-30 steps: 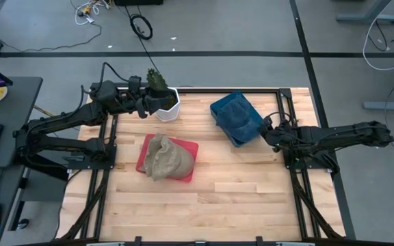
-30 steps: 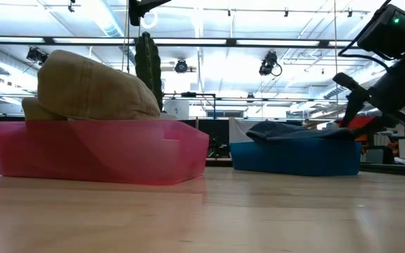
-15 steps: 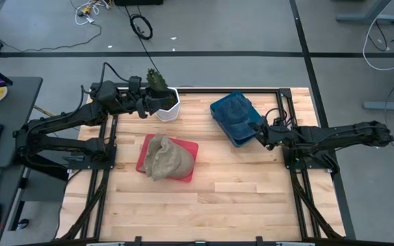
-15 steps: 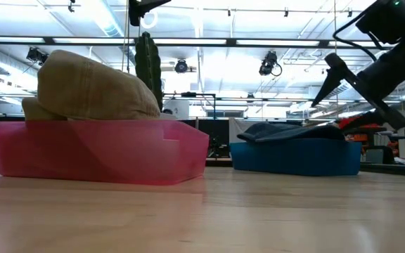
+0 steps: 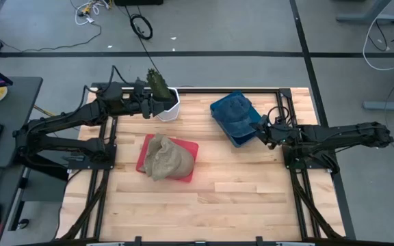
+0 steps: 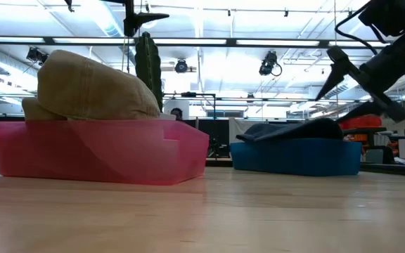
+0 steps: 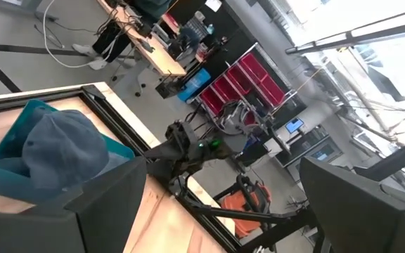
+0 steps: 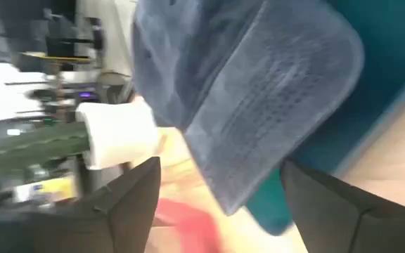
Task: Pick & Place hat
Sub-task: Put the blue cap into the blue bin, then return to Home Position
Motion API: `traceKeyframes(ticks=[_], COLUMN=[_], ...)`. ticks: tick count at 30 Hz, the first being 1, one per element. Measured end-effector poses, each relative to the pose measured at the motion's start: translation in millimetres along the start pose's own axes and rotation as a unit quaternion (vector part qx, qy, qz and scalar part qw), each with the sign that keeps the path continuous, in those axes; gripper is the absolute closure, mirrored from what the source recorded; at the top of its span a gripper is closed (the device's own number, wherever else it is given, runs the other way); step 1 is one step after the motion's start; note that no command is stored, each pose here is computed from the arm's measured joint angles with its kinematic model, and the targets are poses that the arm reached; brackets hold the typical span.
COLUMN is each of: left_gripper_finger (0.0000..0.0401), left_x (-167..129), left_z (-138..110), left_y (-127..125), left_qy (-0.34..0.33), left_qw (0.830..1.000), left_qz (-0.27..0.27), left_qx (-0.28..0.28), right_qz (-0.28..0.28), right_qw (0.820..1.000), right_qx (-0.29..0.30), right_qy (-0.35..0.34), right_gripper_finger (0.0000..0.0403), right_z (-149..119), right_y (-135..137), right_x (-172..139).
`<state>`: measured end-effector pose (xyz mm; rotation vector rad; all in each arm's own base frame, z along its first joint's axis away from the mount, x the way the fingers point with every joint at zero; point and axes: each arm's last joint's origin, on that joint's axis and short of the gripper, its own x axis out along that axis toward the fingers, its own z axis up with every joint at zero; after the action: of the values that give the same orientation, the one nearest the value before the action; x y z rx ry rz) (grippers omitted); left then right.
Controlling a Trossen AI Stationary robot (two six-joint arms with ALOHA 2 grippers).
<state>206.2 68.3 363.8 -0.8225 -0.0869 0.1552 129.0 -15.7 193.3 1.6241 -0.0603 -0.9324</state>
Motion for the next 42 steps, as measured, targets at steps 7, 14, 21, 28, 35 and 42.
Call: traceKeyframes(ticks=[7, 14, 21, 28, 35, 42], left_gripper_finger=[0.0021, 0.0021, 0.0021, 0.0021, 0.0021, 0.0021], left_x=[0.0, 0.0, 0.2, 1.2, 2.0, 2.4], left_z=[0.1, 0.0, -1.0, -7.2, -14.3, -22.5], left_y=[0.1, 0.1, -0.9, -6.6, -11.3, -16.8], left_qy=[0.000, 0.000, 0.002, 0.017, 0.033, 0.047], left_qw=[1.000, 1.000, 1.000, 1.000, 0.999, 0.998], left_qz=[0.000, 0.000, -0.002, -0.015, -0.019, -0.021], left_qx=[0.000, 0.000, -0.012, -0.015, -0.038, -0.042], right_qz=[-0.069, 0.027, 0.181, 0.182, 0.177, 0.165], right_qw=[0.995, 0.993, 0.968, 0.963, 0.956, 0.948], right_qx=[-0.054, -0.115, -0.173, -0.192, -0.224, -0.260], right_qy=[-0.047, -0.025, 0.001, 0.052, 0.072, 0.081], right_gripper_finger=[0.0164, 0.0225, 0.0242, 0.0245, 0.0311, 0.0393], right_z=[9.5, 3.3, -8.3, -15.5, -22.8, -26.7], right_y=[9.6, 41.6, 75.7, 77.8, 78.1, 76.0], right_x=[-18.9, -26.5, -29.3, -21.7, -12.5, -6.3])
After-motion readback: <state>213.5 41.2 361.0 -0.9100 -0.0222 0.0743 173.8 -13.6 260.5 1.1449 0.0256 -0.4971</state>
